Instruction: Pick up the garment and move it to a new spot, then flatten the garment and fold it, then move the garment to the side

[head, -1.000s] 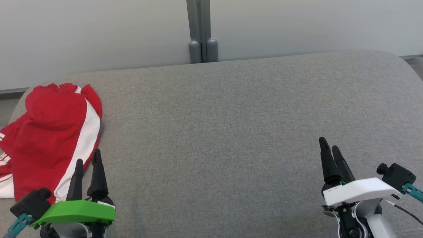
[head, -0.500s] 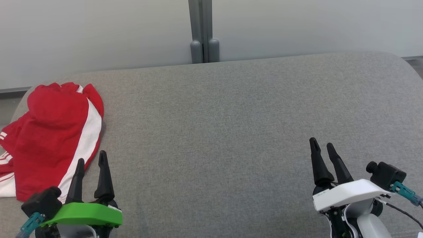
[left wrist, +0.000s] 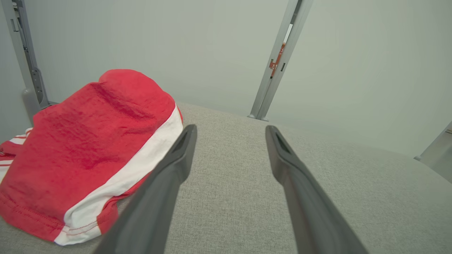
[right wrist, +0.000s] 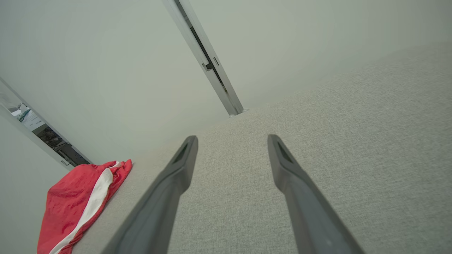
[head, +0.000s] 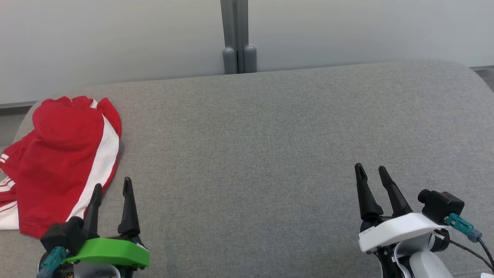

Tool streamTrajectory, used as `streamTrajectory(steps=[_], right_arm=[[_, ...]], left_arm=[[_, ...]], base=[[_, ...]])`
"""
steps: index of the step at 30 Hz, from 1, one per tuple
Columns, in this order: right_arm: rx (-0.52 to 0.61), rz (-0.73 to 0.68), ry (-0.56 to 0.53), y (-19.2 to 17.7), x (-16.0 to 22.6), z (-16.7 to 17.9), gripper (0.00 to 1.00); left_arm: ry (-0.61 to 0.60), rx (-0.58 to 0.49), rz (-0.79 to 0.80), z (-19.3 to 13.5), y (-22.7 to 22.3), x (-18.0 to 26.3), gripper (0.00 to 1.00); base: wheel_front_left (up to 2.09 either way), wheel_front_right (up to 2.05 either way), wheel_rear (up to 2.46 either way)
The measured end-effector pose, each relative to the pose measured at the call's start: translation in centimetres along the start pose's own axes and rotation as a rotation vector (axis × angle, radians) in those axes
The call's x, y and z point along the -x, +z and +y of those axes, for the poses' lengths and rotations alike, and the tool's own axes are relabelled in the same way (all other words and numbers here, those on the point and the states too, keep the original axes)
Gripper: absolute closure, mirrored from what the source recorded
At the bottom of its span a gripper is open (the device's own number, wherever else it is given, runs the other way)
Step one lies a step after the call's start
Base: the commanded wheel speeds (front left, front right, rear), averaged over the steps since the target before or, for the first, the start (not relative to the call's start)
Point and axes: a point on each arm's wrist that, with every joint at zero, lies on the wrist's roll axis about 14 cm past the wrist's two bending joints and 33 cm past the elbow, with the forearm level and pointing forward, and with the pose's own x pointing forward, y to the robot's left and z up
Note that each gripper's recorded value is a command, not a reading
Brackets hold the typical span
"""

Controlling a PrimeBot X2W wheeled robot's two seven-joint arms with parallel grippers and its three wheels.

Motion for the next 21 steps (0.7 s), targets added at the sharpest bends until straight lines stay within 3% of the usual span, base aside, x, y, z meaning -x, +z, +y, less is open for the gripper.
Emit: streamTrajectory(steps=[21], right_arm=[[0.21, -0.021, 0.04, 0.31, -0.03, 0.53, 0.0]], left_arm=[[-0.027, -0.179, -0.012, -0.26, -0.12, 0.3, 0.0]], base=[[0.0, 0.0, 0.0]])
